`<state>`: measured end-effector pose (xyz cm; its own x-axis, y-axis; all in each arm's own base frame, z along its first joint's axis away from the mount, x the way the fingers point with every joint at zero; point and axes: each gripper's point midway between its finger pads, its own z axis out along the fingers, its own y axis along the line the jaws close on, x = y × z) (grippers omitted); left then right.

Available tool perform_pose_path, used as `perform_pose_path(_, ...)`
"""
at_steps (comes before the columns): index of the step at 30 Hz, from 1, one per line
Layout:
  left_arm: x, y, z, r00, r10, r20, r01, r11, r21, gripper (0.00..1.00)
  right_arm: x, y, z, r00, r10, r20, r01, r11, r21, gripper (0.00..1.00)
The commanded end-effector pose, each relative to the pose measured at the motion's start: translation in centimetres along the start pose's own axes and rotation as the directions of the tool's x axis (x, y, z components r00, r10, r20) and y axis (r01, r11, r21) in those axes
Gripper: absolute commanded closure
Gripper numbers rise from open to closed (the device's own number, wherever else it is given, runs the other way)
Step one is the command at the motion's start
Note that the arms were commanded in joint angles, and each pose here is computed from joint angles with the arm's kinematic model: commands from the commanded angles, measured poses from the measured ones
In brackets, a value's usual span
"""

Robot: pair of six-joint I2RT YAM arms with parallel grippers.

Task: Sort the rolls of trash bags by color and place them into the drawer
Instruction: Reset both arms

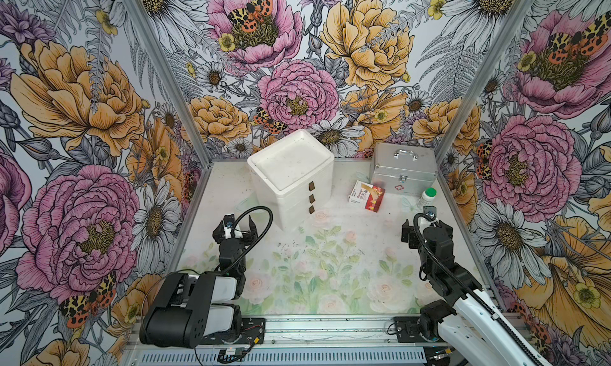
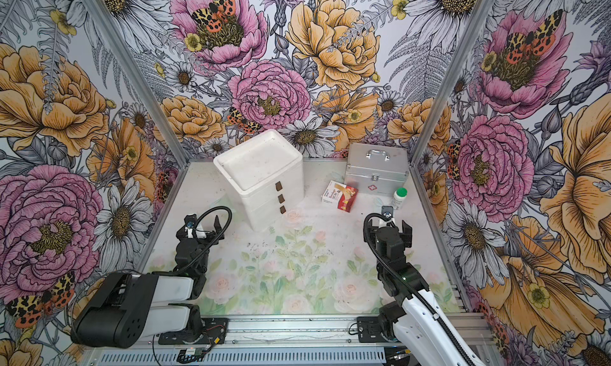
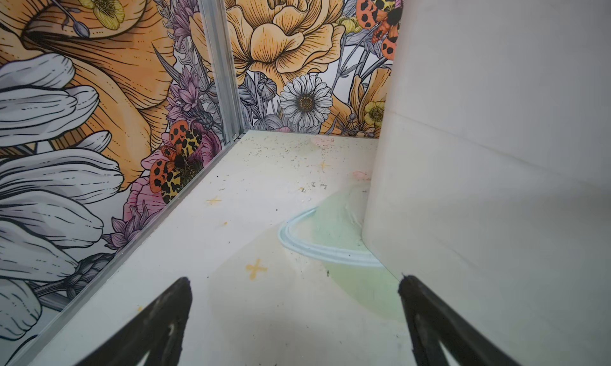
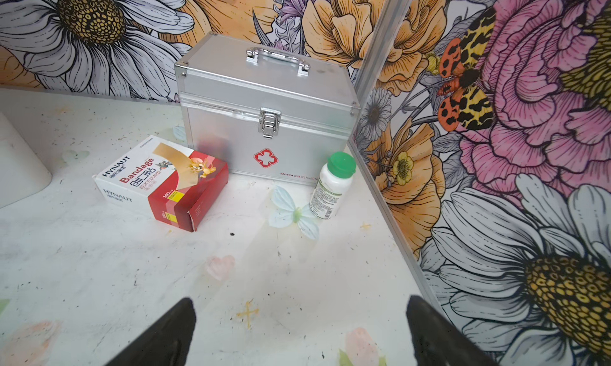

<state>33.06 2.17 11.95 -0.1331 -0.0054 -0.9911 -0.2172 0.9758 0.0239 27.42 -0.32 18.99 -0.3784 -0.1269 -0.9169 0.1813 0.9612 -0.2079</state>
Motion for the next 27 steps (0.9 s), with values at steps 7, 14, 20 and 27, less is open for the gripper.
perform_pose_path(7, -2.1, -1.4, 3.0, 0.995, -0.008, 0.099, 0.005, 1.000, 0.024, 0.01, -0.5, 1.2, 2.2, 0.986, -0.013, 0.166, 0.016, 1.000, -0.016, 0.00)
perform_pose_path(14, -1.6, -2.3, 4.2, 0.999, 0.020, 0.034, -0.022, 0.998, 0.059, 0.01, -0.1, 0.6, 4.7, 0.973, 0.075, 0.217, -0.074, 0.997, -0.012, 0.00)
perform_pose_path(20, -1.1, -3.1, 5.7, 0.998, 0.033, -0.049, -0.027, 0.992, 0.124, 0.01, 0.7, 0.9, 8.6, 0.968, 0.119, 0.221, -0.117, 0.993, -0.025, 0.01)
perform_pose_path(27, -1.1, -3.2, 5.8, 0.998, 0.032, -0.053, -0.025, 0.992, 0.126, 0.01, 2.2, 1.2, 12.8, 0.969, 0.145, 0.200, -0.141, 0.989, -0.031, 0.01)
